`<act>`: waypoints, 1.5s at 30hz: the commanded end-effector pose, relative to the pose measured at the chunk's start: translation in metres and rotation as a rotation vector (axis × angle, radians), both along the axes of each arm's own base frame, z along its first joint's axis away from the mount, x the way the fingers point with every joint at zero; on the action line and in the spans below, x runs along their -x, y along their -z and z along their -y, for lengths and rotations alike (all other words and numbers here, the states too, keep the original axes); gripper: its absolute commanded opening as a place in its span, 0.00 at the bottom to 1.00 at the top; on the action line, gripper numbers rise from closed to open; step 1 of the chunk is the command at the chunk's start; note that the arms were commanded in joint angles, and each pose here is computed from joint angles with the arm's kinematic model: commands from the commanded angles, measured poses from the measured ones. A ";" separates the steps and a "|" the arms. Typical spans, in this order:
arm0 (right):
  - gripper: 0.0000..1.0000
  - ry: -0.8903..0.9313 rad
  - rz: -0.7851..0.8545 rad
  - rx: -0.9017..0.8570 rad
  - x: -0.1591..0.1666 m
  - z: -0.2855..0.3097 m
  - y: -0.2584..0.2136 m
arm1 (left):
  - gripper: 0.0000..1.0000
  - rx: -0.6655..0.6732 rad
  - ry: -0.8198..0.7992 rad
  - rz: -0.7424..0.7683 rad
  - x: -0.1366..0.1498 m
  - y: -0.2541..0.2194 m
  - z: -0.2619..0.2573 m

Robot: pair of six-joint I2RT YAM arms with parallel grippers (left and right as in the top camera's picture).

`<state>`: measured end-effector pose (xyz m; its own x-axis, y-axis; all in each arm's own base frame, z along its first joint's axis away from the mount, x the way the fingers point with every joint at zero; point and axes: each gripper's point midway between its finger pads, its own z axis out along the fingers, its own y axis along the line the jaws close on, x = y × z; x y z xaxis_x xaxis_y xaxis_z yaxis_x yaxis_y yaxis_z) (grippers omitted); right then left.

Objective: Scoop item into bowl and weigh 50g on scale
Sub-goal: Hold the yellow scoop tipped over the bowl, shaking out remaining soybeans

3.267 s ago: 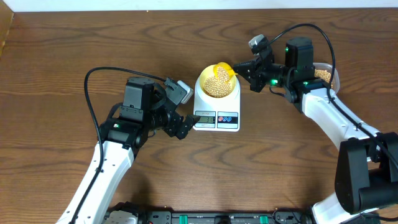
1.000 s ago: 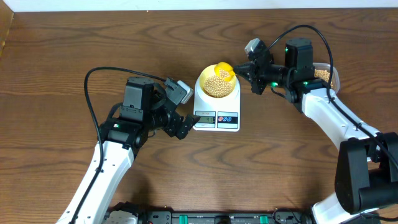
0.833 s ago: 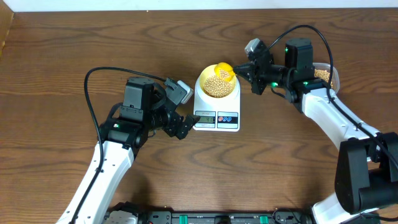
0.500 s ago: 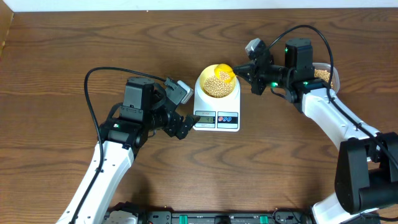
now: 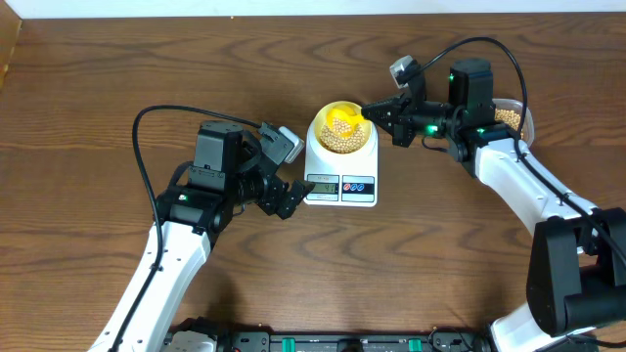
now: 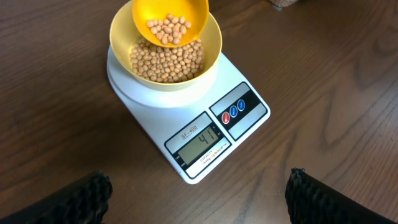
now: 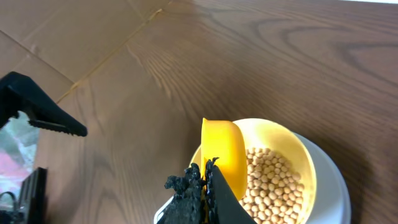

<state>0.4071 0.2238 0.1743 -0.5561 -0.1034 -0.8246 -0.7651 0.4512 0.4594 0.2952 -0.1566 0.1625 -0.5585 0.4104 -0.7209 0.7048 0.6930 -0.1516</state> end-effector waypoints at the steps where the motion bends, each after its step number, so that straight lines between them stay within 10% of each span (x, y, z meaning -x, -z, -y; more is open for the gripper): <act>1: 0.01 -0.036 -0.032 -0.036 0.006 -0.008 -0.004 | 0.91 -0.004 -0.005 0.008 0.000 -0.001 -0.002; 45: 0.01 -0.117 0.193 0.139 0.010 0.000 0.018 | 0.91 -0.004 -0.005 0.007 0.000 -0.001 -0.002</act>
